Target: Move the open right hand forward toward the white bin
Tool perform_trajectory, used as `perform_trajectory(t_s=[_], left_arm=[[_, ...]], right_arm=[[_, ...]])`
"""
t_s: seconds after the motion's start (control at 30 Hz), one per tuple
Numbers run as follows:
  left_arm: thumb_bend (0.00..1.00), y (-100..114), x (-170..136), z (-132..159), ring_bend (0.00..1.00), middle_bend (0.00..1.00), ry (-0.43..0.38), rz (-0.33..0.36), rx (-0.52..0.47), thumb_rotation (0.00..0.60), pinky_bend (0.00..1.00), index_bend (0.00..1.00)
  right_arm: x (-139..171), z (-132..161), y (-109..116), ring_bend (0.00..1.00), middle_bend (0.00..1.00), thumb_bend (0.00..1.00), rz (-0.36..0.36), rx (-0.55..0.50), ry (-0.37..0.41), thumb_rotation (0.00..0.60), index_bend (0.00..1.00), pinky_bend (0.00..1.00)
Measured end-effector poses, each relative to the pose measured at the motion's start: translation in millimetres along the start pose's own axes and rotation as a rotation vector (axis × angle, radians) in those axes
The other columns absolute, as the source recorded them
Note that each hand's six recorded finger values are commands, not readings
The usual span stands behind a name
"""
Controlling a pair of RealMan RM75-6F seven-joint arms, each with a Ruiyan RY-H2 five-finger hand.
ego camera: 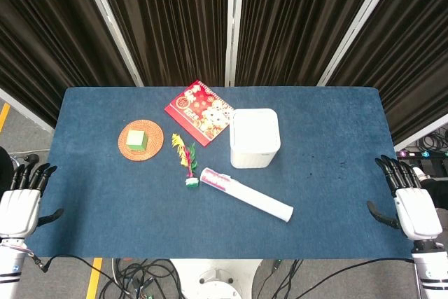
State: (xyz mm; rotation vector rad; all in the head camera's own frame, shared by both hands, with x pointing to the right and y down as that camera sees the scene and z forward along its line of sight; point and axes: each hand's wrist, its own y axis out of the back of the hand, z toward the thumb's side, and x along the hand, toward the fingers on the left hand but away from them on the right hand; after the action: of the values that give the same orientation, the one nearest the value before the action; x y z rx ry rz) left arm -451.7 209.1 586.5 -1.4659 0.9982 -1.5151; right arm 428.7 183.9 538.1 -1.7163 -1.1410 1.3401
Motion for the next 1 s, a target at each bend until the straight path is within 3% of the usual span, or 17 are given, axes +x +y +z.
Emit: perform_trajectory(t_s=[0.33,0.53,0.8,1.0], left_arm=[[0.00,0.3,-0.1,1.7,0.02,0.11,-0.005,0.000,0.002,0.600,0.02,0.15],[0.00,-0.8,1.1,2.3,0.02,0.11,-0.014,-0.005,0.000,0.600,0.02,0.15],[0.00,-1.5,1.2,0.3,0.02,0.11,-0.012,-0.004,-0.008,0.600,0.02,0.15],[0.00,-1.2,3.2,-0.4,0.02,0.11,-0.015,-0.008,-0.008,0.600,0.02,0.15]], right_arm=[[-1.4,1.7,-1.2,0.00,0.03,0.23,0.011,0.003,0.017,0.600,0.00,0.00],[-17.8,18.8,0.8,0.00,0.02,0.23,0.042,0.012,0.096,0.600,0.00,0.00],[-76.7,74.2,-1.9,0.00,0.05,0.22,0.133,0.071,0.274,0.600,0.01,0.00],[-130.8,135.0,-19.7,0.00,0.15,0.22,0.221,0.099,0.409,0.600,0.15,0.00]])
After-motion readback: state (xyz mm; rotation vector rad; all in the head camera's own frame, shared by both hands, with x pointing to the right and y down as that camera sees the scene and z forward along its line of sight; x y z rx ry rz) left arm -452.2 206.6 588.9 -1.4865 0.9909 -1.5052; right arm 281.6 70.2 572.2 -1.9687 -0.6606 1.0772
